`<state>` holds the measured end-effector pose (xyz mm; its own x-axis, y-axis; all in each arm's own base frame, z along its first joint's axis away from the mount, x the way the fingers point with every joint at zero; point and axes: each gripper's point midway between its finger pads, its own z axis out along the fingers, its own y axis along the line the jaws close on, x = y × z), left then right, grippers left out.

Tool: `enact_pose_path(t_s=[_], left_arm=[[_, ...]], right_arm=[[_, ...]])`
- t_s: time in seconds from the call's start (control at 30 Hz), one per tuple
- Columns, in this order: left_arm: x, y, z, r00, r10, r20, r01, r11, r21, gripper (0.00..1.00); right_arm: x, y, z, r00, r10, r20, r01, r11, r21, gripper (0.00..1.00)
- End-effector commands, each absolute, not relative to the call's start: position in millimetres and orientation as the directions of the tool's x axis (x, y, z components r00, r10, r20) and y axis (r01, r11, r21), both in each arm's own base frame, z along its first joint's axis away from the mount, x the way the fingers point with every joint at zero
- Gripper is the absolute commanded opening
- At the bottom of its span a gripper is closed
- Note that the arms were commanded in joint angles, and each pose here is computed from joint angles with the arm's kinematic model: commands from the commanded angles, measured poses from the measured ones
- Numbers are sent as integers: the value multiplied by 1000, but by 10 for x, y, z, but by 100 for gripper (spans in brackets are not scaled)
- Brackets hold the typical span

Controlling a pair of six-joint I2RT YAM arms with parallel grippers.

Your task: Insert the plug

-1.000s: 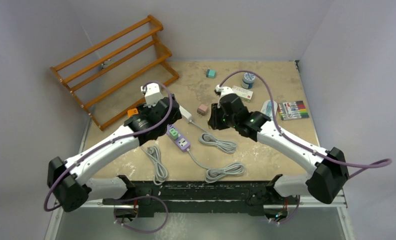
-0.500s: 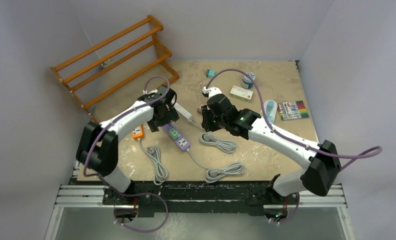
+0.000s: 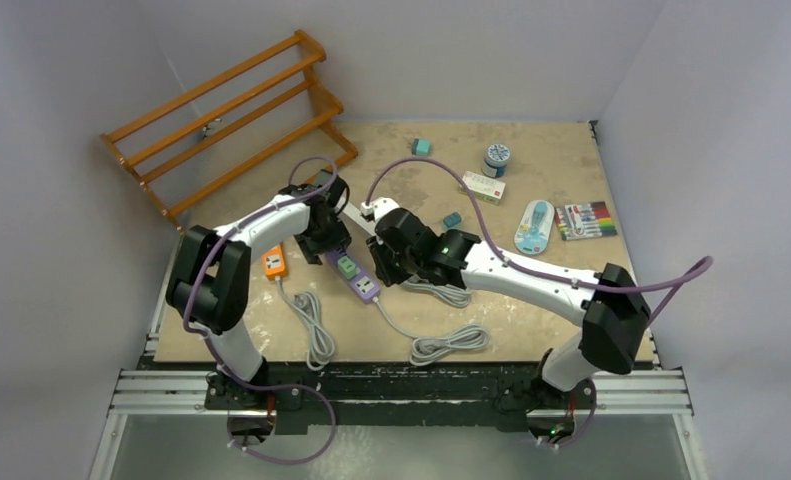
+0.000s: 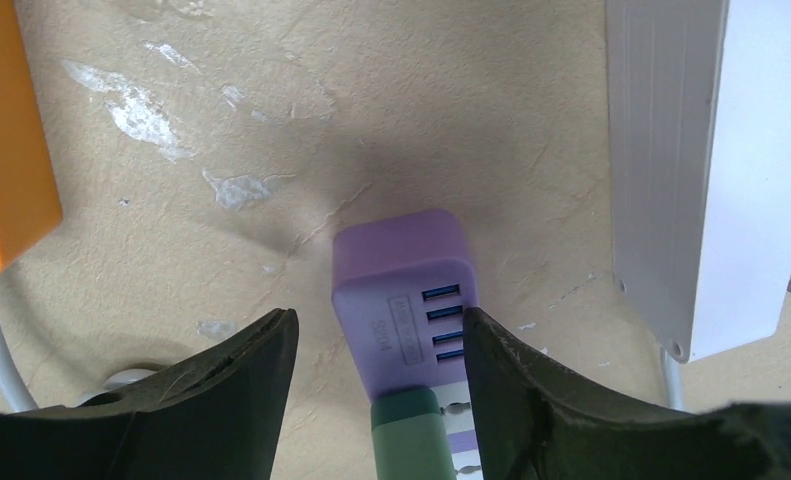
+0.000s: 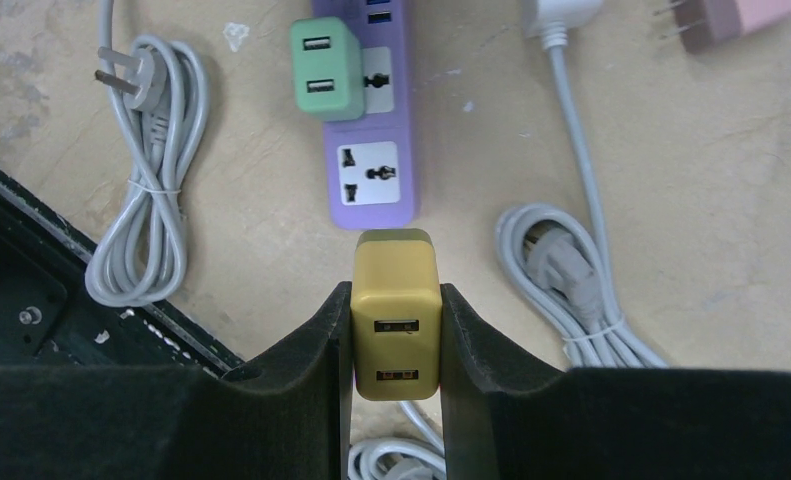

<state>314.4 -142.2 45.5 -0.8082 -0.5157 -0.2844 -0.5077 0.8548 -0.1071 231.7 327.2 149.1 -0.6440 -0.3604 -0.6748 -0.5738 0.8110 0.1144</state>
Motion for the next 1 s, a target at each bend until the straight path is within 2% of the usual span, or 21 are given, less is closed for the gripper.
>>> enact_pose_path(t_s=[0.0, 0.4, 0.8, 0.97], left_arm=[[3250, -1460, 456, -807, -519, -283, -500, 854, -140, 60], [3301, -1360, 407, -792, -533, -296, -519, 845, -134, 58], [3262, -1335, 338, -795, -535, -286, -522, 843, -128, 58], [3273, -1350, 394, -795, -534, -287, -516, 845, -144, 62]], right_arm=[[2332, 3587, 1621, -608, -346, -715, -623, 766, 159, 0], [2295, 3895, 1290, -630, -387, -673, -654, 732, 192, 0], [2410, 3996, 1118, -643, -414, -644, -641, 751, 158, 0], [2388, 3947, 1066, -658, -429, -619, -632, 762, 144, 0]])
